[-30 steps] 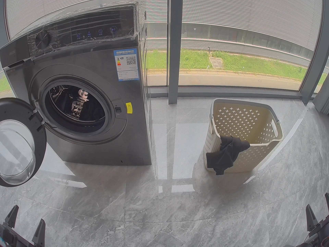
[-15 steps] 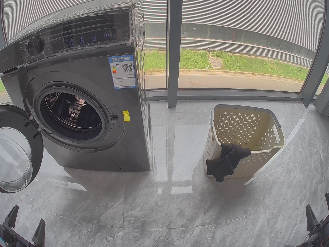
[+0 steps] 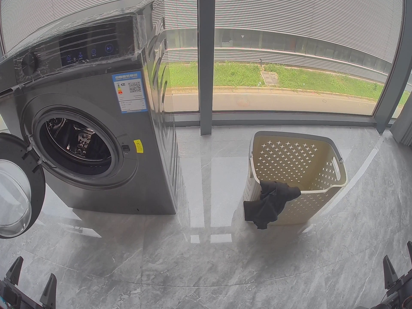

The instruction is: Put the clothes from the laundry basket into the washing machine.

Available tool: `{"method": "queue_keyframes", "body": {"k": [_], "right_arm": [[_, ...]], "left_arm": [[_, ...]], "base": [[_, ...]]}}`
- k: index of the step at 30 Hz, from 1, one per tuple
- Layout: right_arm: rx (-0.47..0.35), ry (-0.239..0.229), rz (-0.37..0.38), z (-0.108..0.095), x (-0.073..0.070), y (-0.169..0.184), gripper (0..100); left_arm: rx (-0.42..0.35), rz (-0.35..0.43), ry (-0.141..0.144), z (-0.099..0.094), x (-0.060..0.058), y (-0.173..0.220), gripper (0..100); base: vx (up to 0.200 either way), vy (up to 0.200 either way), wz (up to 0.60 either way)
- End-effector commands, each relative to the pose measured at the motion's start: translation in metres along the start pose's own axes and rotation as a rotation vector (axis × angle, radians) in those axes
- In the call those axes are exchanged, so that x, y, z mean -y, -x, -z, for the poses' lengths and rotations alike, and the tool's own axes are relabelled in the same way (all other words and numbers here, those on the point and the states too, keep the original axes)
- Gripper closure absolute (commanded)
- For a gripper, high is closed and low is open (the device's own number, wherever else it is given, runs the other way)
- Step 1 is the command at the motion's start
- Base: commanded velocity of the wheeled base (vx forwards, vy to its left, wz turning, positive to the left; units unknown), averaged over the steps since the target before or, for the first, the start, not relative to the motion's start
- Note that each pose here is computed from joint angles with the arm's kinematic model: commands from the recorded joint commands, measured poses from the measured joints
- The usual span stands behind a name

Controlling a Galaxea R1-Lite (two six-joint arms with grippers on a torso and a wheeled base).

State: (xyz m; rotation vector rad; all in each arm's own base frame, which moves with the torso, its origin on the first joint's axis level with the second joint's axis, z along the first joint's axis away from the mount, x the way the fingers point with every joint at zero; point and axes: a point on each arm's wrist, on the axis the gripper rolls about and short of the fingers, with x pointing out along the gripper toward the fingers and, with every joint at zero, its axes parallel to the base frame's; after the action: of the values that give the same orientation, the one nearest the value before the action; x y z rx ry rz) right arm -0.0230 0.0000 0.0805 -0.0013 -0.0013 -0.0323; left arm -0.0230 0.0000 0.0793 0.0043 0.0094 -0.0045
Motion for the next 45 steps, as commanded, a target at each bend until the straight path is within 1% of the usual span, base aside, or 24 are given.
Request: {"method": "queue_keyframes", "body": {"k": [1,6,15,30,32,35,36,37,38,39,40,42,43,44,45], "right_arm": [[-0.004,0.000,0.000,0.004,0.000,0.000,0],[-0.004,0.000,0.000,0.004,0.000,0.000,0],[-0.003,0.000,0.000,0.004,0.000,0.000,0],[-0.003,0.000,0.006,0.004,0.000,0.000,0],[-0.003,-0.001,0.008,0.004,0.000,0.000,0],[0.132,-0.006,0.011,-0.029,0.001,0.010,0],[0.195,-0.007,0.007,-0.052,0.001,0.018,0],[0.213,-0.005,-0.002,-0.065,0.001,0.022,0],[0.195,-0.002,-0.012,-0.075,0.000,0.021,0],[0.146,0.001,-0.043,-0.081,0.000,0.017,0],[0.086,0.004,-0.092,-0.083,-0.001,0.011,0],[0.076,0.005,-0.101,-0.083,-0.001,0.010,0],[-0.100,-0.017,-0.291,-0.084,-0.006,-0.014,0],[-0.100,-0.017,-0.291,-0.084,-0.006,-0.014,0],[-0.244,-0.084,-0.399,-0.087,-0.009,-0.040,0]], "left_arm": [[0.000,0.000,0.000,0.003,0.000,0.000,0],[0.000,0.000,0.000,0.003,0.000,0.000,0],[0.000,0.000,0.000,0.003,0.000,0.000,0],[0.000,0.000,0.001,0.003,0.000,0.000,0],[0.000,0.000,0.001,0.003,0.000,0.000,0],[0.000,0.000,0.003,0.003,0.000,0.000,0],[0.000,0.000,0.003,0.003,0.000,0.000,0],[0.000,-0.001,0.003,0.003,0.000,0.000,0],[0.000,0.000,0.001,0.003,0.000,0.000,0],[0.000,0.000,0.001,0.003,0.000,0.000,0],[0.000,0.000,0.001,0.003,0.000,0.000,0],[0.000,0.000,0.001,0.003,0.000,0.000,0],[0.000,0.000,0.003,0.003,0.000,0.000,0],[0.000,0.000,0.003,0.003,0.000,0.000,0],[0.000,0.000,0.003,0.003,0.000,0.000,0]], "base": [[0.000,-0.200,0.00],[0.000,-0.200,0.00],[0.000,0.000,0.00],[0.200,0.000,0.00],[0.000,0.000,0.00],[0.000,0.000,0.00],[0.000,0.000,0.00],[0.000,0.000,0.00],[0.000,0.000,0.00],[0.000,0.000,0.00],[0.000,0.000,0.00],[0.000,0.000,0.00],[0.000,0.000,0.00],[0.000,0.000,0.00],[0.000,0.000,0.00]]}}
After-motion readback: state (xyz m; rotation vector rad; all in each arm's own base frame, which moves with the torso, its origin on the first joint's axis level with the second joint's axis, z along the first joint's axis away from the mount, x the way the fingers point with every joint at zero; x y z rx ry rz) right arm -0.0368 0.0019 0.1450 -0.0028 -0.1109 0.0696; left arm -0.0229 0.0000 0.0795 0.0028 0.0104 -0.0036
